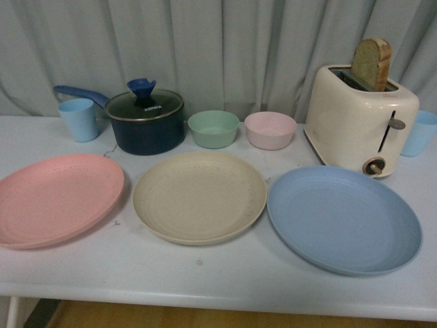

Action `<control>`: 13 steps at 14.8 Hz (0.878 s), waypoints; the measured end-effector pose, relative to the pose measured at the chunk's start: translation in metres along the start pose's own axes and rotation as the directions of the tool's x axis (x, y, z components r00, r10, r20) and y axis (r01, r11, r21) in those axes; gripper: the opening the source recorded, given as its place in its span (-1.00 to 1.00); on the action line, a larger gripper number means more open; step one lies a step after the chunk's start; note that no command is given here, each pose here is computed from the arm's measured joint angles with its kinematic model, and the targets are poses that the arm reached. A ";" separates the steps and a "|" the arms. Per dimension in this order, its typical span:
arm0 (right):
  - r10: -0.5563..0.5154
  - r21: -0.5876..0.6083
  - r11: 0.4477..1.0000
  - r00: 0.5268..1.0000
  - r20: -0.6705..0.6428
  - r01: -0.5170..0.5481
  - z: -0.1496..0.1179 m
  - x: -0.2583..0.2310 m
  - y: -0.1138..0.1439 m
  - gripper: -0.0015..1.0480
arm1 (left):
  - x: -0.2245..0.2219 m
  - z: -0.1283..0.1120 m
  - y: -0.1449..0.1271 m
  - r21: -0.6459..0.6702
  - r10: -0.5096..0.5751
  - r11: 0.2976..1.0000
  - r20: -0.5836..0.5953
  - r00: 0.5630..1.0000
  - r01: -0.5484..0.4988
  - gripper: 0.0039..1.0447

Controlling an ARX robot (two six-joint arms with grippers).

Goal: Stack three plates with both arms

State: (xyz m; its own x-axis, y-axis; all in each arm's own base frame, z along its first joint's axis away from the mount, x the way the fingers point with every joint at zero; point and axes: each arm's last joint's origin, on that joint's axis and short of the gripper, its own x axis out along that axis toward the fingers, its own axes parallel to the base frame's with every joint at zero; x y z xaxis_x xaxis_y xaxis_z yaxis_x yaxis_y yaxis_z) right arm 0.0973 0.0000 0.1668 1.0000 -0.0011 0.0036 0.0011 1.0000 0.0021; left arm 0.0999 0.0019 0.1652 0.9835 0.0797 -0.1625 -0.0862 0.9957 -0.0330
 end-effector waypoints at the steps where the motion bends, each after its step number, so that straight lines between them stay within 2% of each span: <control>1: 0.001 0.000 1.000 1.000 0.001 -0.001 0.000 0.000 0.000 0.87 | 0.010 0.010 0.008 -0.016 0.048 0.999 -0.012 0.999 -0.048 0.88; 4: 0.000 0.000 1.000 1.000 0.000 0.000 0.000 0.000 0.000 0.87 | 0.060 0.055 0.038 -0.025 0.066 0.998 0.089 0.994 -0.064 0.88; 6: 0.000 0.000 1.000 1.000 0.000 0.000 0.000 0.000 0.000 0.87 | 0.128 0.075 0.046 -0.001 0.000 1.000 0.056 0.998 0.000 0.88; 7: 0.000 0.000 1.000 1.000 0.000 0.000 0.000 0.000 0.000 0.87 | 0.150 0.075 0.048 0.005 0.010 1.000 0.019 1.000 -0.010 0.88; 9: 0.000 0.000 1.000 1.000 0.000 0.000 0.000 0.000 0.000 0.87 | 0.229 0.058 0.061 0.010 0.013 1.000 -0.162 0.987 -0.011 0.88; 11: 0.000 0.000 1.000 1.000 0.000 0.000 0.000 0.000 0.000 0.87 | 0.309 0.013 0.084 0.006 0.082 0.996 -0.332 0.940 -0.084 0.88; 13: 0.000 0.000 1.000 1.000 0.000 0.000 0.000 0.000 0.000 0.87 | 0.333 -0.013 0.097 0.004 0.127 0.991 -0.390 0.912 -0.136 0.88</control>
State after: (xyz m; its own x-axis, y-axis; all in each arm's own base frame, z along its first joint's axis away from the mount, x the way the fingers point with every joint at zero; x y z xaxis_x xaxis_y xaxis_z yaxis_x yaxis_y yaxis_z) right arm 0.0973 0.0000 0.1668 1.0000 -0.0008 0.0040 0.0008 1.0000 0.0021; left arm 0.4174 0.1240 0.0946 0.8237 0.1811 -0.5373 -0.2189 0.9757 -0.0066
